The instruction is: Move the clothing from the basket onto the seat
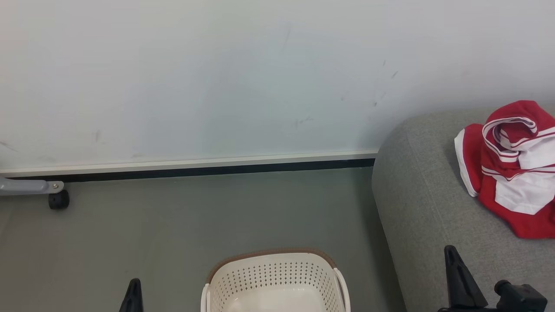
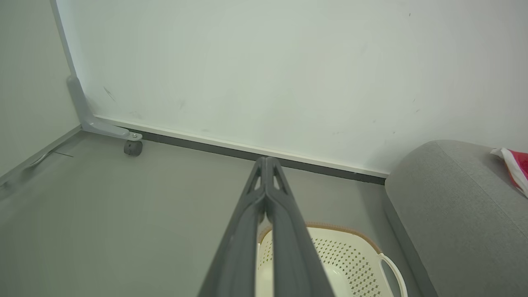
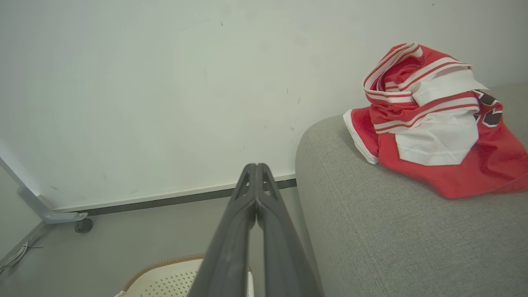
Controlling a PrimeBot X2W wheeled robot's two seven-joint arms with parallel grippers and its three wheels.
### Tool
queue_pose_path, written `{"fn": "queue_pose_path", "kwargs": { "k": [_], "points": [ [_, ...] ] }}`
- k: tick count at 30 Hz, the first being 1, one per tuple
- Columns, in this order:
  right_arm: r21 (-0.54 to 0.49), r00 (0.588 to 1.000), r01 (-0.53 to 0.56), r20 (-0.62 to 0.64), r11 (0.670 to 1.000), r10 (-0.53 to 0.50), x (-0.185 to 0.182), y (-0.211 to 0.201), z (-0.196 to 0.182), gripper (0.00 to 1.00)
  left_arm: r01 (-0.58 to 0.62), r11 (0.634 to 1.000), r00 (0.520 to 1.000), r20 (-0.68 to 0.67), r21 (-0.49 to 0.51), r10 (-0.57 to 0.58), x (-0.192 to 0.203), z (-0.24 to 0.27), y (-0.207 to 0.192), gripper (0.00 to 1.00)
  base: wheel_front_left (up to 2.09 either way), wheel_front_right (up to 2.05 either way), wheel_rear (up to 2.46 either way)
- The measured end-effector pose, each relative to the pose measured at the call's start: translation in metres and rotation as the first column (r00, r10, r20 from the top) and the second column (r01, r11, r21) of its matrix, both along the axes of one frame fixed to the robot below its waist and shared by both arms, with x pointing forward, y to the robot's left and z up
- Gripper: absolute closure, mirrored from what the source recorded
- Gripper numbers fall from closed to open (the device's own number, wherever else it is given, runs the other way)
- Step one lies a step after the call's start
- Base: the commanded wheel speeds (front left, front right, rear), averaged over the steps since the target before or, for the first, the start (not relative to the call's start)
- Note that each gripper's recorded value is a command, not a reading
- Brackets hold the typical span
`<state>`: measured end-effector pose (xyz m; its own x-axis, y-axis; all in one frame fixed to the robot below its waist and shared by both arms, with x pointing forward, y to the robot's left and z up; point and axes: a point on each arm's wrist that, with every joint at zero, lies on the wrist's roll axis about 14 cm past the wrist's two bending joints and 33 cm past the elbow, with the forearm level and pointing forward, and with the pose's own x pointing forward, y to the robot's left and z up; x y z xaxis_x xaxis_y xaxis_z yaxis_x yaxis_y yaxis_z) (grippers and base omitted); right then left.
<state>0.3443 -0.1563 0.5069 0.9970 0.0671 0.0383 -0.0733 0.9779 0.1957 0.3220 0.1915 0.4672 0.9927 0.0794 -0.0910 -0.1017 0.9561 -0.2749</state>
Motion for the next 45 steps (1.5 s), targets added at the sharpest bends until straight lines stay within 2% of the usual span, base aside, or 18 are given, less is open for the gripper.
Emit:
{"fn": "queue_pose_path", "kwargs": {
  "k": [10,24,30,31,38,45],
  "points": [
    [0.151,0.997,0.038,-0.076,0.988,-0.027,0.004,-0.01,-0.011,1.0,-0.024,0.989,0.999,-0.03,-0.144,0.02,0.006,-0.004,0.003,1.0,0.0,0.0,0.0],
    [0.347,0.988,0.095,-0.147,0.933,-0.045,0.01,-0.02,-0.02,1.0,-0.064,0.94,0.996,-0.074,-0.335,0.041,0.012,-0.011,0.006,1.0,0.0,0.0,0.0],
    [0.43,0.985,0.116,-0.168,0.895,-0.047,0.013,-0.024,-0.022,1.0,-0.068,0.907,0.996,-0.08,-0.415,0.038,0.016,-0.011,0.006,1.0,0.0,0.0,0.0],
    [0.455,0.983,0.122,-0.18,0.882,-0.043,0.013,-0.025,-0.025,1.0,-0.072,0.891,0.996,-0.082,-0.447,0.039,0.017,-0.012,0.005,1.0,0.0,0.0,0.0],
    [0.544,0.981,0.139,-0.191,0.828,-0.038,0.018,-0.029,-0.025,1.0,-0.08,0.846,0.995,-0.089,-0.527,0.038,0.021,-0.013,0.005,1.0,0.0,0.0,0.0],
    [0.629,0.976,0.163,-0.214,0.76,-0.032,0.019,-0.031,-0.03,1.0,-0.083,0.784,0.996,-0.087,-0.615,0.037,0.026,-0.011,0.004,1.0,0.0,0.0,0.0]
  ]
}}
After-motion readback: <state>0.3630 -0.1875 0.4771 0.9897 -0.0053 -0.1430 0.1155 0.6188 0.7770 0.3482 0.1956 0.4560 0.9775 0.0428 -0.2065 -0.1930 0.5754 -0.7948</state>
